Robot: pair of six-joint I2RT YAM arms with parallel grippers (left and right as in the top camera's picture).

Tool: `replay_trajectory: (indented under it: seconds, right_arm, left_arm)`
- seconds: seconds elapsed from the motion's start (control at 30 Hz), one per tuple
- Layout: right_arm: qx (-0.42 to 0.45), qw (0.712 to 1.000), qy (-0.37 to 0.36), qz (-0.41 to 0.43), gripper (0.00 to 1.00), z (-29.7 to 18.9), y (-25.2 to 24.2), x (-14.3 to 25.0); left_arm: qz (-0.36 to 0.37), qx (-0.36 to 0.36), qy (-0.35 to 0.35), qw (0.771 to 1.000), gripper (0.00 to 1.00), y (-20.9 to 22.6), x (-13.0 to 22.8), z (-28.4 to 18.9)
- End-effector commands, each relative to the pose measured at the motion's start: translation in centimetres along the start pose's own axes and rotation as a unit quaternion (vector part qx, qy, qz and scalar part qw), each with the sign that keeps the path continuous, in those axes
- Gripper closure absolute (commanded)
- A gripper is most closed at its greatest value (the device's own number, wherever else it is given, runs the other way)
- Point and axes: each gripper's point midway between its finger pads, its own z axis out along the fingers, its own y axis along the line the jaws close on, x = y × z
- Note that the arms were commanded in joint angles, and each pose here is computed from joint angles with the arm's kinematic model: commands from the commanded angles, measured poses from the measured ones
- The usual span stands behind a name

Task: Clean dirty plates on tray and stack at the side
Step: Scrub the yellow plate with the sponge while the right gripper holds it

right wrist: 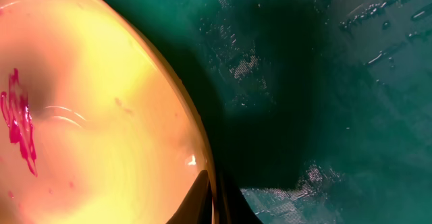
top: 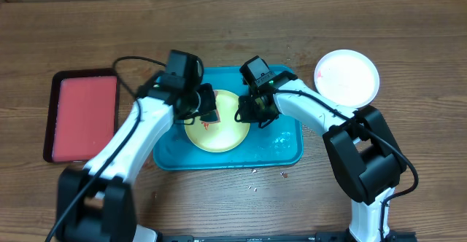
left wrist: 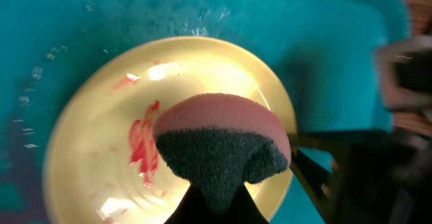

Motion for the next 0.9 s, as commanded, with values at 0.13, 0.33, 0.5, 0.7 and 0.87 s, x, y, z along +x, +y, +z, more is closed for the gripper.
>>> replay_trajectory:
  seconds: [0.13,0.33,0.5,0.7,0.87]
  right_arm:
    - [0.037,0.999,0.029,0.018,0.96,2.4,-1.8,1.9]
    - [0.039,0.999,0.028,0.018,0.96,2.4,-1.9,1.9]
    - [0.041,0.999,0.031,0.019,0.96,2.4,-1.9,2.0]
    - [0.044,0.998,0.033,0.019,0.96,2.4,-2.1,2.1]
    - [0.049,0.998,0.027,0.019,0.96,2.4,-2.2,1.9]
  left_arm:
    - [-0.036,-0.013,0.062,0.997,0.96,0.4,2.6,5.0]
    - [-0.038,-0.091,0.038,0.994,0.96,3.7,1.9,5.8]
    - [-0.017,-0.177,-0.002,0.984,0.96,7.1,0.4,4.9]
    - [0.019,-0.225,0.002,0.974,0.96,9.1,-0.7,3.2]
    - [0.010,-0.130,0.029,0.991,0.96,5.2,-0.8,3.5]
